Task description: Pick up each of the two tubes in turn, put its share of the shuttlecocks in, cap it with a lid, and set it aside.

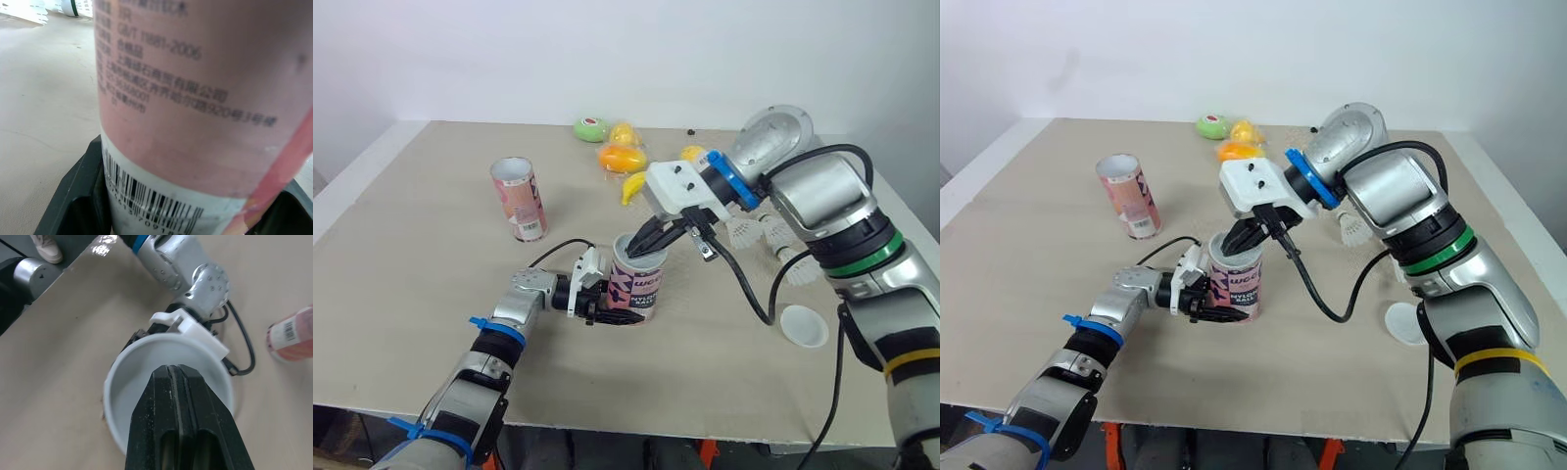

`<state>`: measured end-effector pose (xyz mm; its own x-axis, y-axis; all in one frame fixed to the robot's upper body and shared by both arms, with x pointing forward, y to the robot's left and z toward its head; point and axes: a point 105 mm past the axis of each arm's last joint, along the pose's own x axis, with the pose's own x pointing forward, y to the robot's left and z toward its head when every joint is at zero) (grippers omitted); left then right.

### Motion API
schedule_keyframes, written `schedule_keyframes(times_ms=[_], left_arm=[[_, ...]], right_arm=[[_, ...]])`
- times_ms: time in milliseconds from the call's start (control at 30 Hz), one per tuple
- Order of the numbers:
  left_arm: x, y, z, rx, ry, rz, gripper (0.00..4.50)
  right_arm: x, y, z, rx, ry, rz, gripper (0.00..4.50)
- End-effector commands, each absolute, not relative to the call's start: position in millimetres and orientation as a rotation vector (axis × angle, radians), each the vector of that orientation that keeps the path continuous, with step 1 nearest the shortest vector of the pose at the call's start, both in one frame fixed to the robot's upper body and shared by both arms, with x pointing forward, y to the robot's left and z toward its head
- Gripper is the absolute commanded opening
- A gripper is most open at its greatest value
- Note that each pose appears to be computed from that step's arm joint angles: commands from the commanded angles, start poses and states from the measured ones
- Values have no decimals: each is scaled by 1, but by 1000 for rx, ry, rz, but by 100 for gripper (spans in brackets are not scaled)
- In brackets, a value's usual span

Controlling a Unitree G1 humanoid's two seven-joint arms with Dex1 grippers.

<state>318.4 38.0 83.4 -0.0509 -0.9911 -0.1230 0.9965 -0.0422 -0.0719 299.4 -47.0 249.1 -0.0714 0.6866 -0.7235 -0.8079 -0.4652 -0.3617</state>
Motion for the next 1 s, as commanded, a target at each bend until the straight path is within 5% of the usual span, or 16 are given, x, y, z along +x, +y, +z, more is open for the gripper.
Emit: schedule_keyframes(times_ms=[33,400,700,767,800,900,1000], left_arm=[[318,43,69,45,229,-1586,275],[319,42,72,46,216,-1579,275],[312,40,67,72,198,-1601,275],[308,40,64,92,199,-1622,275],[306,39,64,93,197,-1631,275],[303,37,67,75,186,-1653,275],[303,37,72,58,165,-1653,392]], right_arm=[[294,-49,233,-1175,217,1799,16],[299,-59,184,-1344,341,1813,16],[297,-52,269,-981,77,1739,16],[299,-63,283,-945,47,1668,80],[297,-72,290,-914,28,1633,157],[288,-98,300,-819,-16,1527,252],[275,-116,295,-757,-18,1462,410]])
